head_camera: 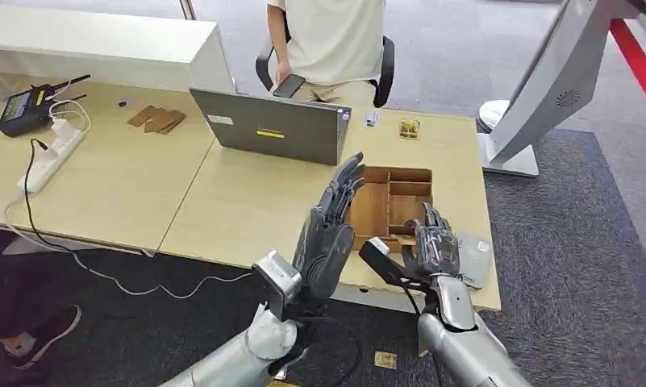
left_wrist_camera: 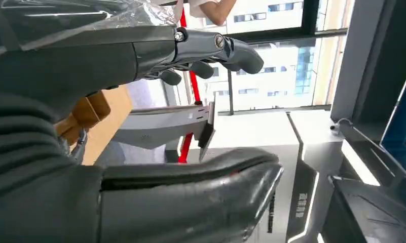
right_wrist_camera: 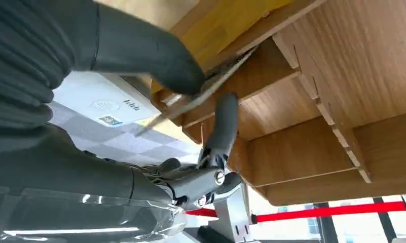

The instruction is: Pass the card to the sensor for recognition and then transmit it.

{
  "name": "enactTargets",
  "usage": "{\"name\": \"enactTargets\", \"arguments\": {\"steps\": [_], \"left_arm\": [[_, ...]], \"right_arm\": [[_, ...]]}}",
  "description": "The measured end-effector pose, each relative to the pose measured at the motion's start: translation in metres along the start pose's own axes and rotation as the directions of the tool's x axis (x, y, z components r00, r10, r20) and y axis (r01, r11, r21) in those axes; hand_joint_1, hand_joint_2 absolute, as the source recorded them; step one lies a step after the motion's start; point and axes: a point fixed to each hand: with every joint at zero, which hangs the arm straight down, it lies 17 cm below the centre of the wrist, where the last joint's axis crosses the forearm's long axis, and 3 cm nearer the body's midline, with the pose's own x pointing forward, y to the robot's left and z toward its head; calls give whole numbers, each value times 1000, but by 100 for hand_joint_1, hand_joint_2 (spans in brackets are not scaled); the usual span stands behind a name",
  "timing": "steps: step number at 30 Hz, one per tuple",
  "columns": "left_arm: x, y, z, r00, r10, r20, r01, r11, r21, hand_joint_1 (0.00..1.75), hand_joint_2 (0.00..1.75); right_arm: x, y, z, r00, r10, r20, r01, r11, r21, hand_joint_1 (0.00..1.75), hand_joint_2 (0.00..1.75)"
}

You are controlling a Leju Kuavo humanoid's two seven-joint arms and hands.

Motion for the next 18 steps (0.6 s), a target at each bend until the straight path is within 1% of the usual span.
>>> {"name": "enactTargets", "arguments": {"steps": [8,10,12,18], "left_arm": [[0,0,0,1000,0,0,0,1000,0,0,175],[0,-1,0,1000,1,-1,-1,1000,-1,0,175],[-1,-2,2,1000,2,-3,-2,1000,-1,0,175],[0,-2,2,1000,-3,0,3,1000,-4,0,175]], "right_arm": [[-1,0,0,1000,0,-4,0,1000,1,175,175],[-8,1,1,1000,-8,-28,8,1000,4,175,175],[-28,2,1,997,-11,-78,11,1000,7,175,175],[-38,0,2,996,-11,-92,10,1000,-5,175,175]]}}
